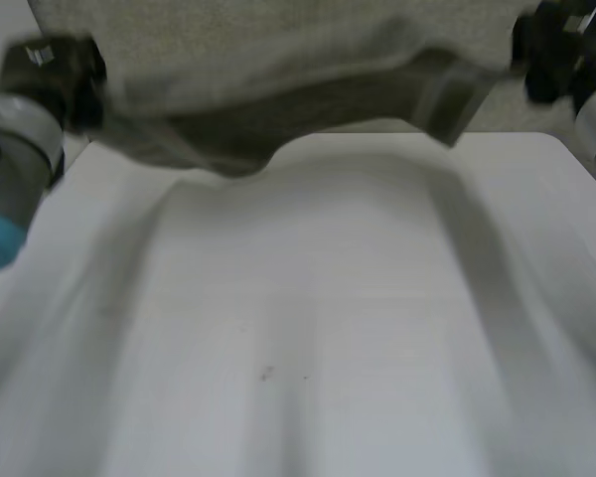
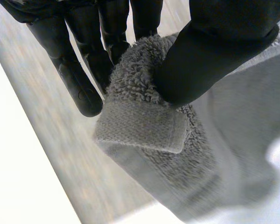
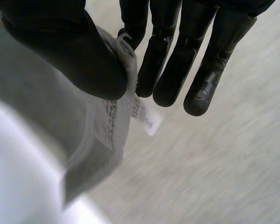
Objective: Fold the towel.
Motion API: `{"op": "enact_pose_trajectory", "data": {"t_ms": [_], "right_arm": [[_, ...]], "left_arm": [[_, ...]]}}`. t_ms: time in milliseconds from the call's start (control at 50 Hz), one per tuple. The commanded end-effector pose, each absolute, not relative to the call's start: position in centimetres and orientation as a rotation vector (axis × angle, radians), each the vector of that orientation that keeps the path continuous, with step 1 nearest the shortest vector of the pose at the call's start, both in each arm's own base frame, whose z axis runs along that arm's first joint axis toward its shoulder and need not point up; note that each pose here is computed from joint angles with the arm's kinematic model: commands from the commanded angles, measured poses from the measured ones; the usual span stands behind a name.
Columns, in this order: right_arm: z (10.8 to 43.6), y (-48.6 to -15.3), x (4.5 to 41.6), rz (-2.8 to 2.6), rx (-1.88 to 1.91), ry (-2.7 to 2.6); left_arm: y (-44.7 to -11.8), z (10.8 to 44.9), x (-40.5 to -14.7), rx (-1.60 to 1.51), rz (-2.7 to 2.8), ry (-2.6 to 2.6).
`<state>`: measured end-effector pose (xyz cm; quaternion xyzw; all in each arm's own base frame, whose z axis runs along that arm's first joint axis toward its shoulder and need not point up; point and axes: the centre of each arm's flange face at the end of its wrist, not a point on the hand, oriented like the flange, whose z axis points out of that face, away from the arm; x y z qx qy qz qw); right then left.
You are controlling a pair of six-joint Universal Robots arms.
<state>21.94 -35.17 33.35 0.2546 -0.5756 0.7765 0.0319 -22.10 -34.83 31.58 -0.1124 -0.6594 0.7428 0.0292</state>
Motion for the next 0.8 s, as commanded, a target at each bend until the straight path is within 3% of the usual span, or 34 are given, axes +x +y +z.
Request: {"op": "enact_pose_trajectory", "data": {"t_ms": [20,120,140,300,600,720,800], "right_arm": [[21.8,-33.3,20.5,1.816,1.056,-2.214],[17.9,-31.8,19.3,1.636,1.104,-2.342],[17.3,-31.2,19.2,1.611,1.116,-2.374],[17.4,-28.9,17.9,1.559,1.138,-2.422],[24.2,-21.8,15.3,1.36,1.335,-2.252],[26.0,-22.7,14.0,1.396,1.278,-2.157],[26.1,-23.6,14.3,1.459,1.283,-2.15]], "left_arm": [[-31.1,21.0,-22.0,-0.521,1.879,-2.309],[-29.6,17.9,-22.0,-0.563,1.781,-2.345],[-28.7,16.1,-21.9,-0.588,1.733,-2.381],[-25.5,13.6,-20.9,-0.764,1.648,-2.49],[-16.3,20.1,-18.1,-0.799,1.561,-2.559],[-15.7,20.8,-17.8,-0.789,1.562,-2.567],[-17.4,21.2,-17.3,-0.747,1.649,-2.561]]}}
